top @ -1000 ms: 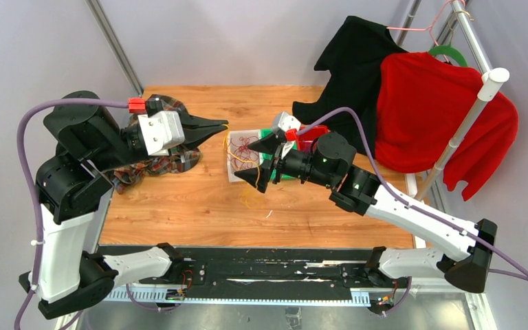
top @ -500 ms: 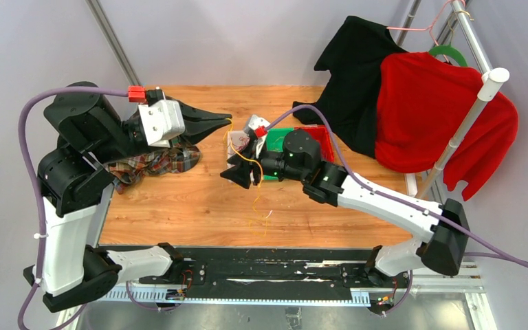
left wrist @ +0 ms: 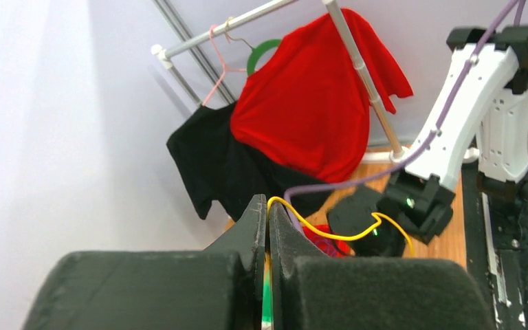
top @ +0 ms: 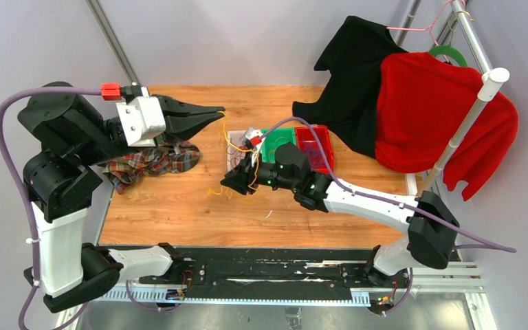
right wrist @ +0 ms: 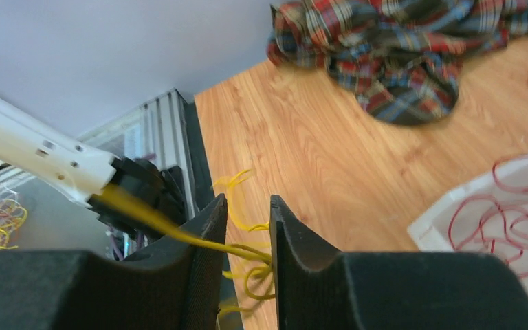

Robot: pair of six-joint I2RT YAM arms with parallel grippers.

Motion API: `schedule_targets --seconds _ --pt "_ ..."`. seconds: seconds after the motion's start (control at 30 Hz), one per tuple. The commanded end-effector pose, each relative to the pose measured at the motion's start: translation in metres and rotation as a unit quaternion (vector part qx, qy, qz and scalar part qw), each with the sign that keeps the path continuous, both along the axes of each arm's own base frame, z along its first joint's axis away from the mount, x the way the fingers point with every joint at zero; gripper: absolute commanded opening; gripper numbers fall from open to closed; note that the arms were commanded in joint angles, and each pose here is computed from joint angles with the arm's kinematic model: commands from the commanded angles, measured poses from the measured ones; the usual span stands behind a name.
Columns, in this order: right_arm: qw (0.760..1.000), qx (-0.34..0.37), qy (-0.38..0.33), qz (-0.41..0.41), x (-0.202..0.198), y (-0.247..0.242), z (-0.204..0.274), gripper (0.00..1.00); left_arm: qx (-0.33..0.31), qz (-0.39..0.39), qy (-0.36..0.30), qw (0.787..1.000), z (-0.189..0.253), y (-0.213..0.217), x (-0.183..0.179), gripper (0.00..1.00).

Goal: Untangle the cables

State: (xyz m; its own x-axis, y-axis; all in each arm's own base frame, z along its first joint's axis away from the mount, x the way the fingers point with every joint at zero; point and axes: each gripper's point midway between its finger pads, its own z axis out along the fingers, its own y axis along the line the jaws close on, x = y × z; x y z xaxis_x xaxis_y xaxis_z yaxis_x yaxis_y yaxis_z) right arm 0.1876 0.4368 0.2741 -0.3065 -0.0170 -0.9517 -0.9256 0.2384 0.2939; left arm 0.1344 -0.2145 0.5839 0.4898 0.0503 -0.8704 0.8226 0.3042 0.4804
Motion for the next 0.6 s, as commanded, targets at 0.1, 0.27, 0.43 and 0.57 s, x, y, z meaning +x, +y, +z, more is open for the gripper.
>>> schedule_targets --seconds 0.1,0.27,0.43,0.57 --pt "0.994 -0.044 0.091 -0.042 -0.001 -0.01 -0.102 0.29 -0.055 0.001 -0.044 0.998 0.048 0.008 -0.011 0.0" --pt "0.985 -0.074 0.14 -0.064 -0.009 -0.024 -0.157 0.28 -0.073 0.01 -0.053 0.996 0.06 0.009 -0.007 0.0" --pt "0.979 -0.092 0.156 -0.094 -0.011 -0.041 -0.176 0.29 -0.073 0.016 -0.046 0.996 0.058 0.004 0.003 0.0" --pt "0.972 -0.097 0.147 -0.158 0.001 -0.069 -0.161 0.36 -0.045 0.026 -0.024 0.998 0.032 -0.007 0.02 0.0"
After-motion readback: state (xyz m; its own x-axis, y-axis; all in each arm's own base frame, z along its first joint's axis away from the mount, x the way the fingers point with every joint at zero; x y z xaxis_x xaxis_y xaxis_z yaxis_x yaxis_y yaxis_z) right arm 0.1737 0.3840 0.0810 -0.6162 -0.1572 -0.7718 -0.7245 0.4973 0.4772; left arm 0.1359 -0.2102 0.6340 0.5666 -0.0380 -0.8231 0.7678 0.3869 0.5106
